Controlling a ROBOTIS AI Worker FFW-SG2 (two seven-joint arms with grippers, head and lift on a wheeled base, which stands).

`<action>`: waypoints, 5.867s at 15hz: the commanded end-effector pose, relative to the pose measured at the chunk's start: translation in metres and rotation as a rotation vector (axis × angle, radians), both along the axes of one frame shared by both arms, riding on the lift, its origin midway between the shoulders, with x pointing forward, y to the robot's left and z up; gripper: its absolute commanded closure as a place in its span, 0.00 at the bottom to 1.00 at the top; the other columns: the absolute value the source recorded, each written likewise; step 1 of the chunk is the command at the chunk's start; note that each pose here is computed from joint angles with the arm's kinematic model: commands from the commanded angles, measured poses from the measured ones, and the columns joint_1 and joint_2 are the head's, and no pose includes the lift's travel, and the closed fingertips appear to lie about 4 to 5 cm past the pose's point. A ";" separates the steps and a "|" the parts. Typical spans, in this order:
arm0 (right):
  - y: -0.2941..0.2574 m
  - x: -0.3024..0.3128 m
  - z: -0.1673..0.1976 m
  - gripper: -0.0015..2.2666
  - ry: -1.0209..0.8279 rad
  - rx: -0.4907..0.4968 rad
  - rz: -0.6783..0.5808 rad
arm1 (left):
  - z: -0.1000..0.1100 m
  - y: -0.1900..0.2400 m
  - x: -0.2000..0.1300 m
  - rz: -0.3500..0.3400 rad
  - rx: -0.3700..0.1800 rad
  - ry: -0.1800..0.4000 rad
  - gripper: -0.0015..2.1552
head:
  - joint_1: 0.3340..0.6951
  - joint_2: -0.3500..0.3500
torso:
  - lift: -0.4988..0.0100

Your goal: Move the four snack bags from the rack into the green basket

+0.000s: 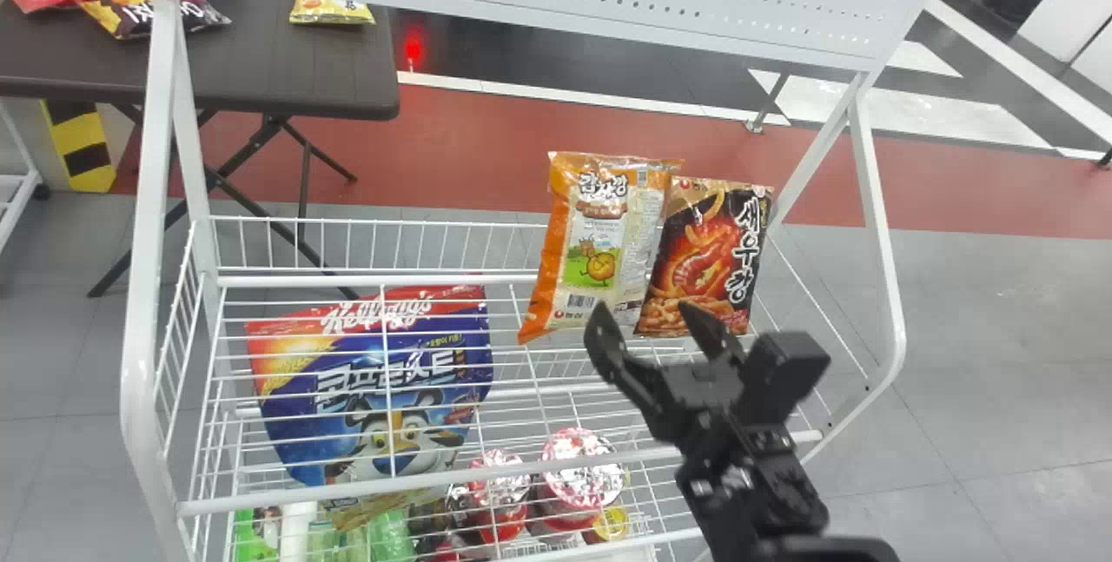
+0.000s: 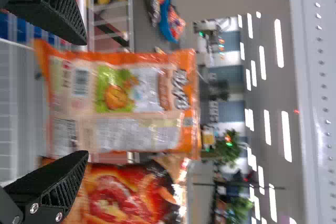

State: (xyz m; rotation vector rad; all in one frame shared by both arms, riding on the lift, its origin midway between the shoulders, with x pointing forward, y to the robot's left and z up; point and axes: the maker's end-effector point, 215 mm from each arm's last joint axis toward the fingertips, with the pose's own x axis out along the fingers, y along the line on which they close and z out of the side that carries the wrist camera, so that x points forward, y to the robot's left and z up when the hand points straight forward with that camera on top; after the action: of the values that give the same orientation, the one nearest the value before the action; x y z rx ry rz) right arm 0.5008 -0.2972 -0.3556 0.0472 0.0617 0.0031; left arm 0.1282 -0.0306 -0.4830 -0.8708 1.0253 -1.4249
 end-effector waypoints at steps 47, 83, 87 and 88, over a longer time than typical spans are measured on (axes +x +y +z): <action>0.134 -0.344 -0.220 0.96 1.131 0.187 0.478 | 0.000 0.000 0.004 0.010 0.000 -0.008 0.84 | 1.00 0.00 | 0.98; -0.136 0.047 -0.054 0.99 0.206 0.069 -0.047 | 0.003 -0.001 0.006 -0.006 0.012 -0.020 0.84 | 1.00 0.00 | 0.98; -0.110 0.009 -0.009 0.99 0.144 0.029 0.015 | 0.004 -0.001 0.008 -0.006 0.011 -0.025 0.84 | 1.00 0.00 | 0.98; -0.099 -0.005 0.003 0.99 0.136 0.035 0.034 | 0.004 -0.001 0.009 -0.007 0.013 -0.026 0.84 | 1.00 0.00 | 0.98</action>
State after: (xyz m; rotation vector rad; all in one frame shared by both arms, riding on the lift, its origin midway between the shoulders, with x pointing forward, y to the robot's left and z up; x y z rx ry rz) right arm 0.5139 -0.4105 -0.3686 0.0843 0.2072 0.0095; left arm 0.1362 -0.0317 -0.4790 -0.8406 1.0176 -1.4299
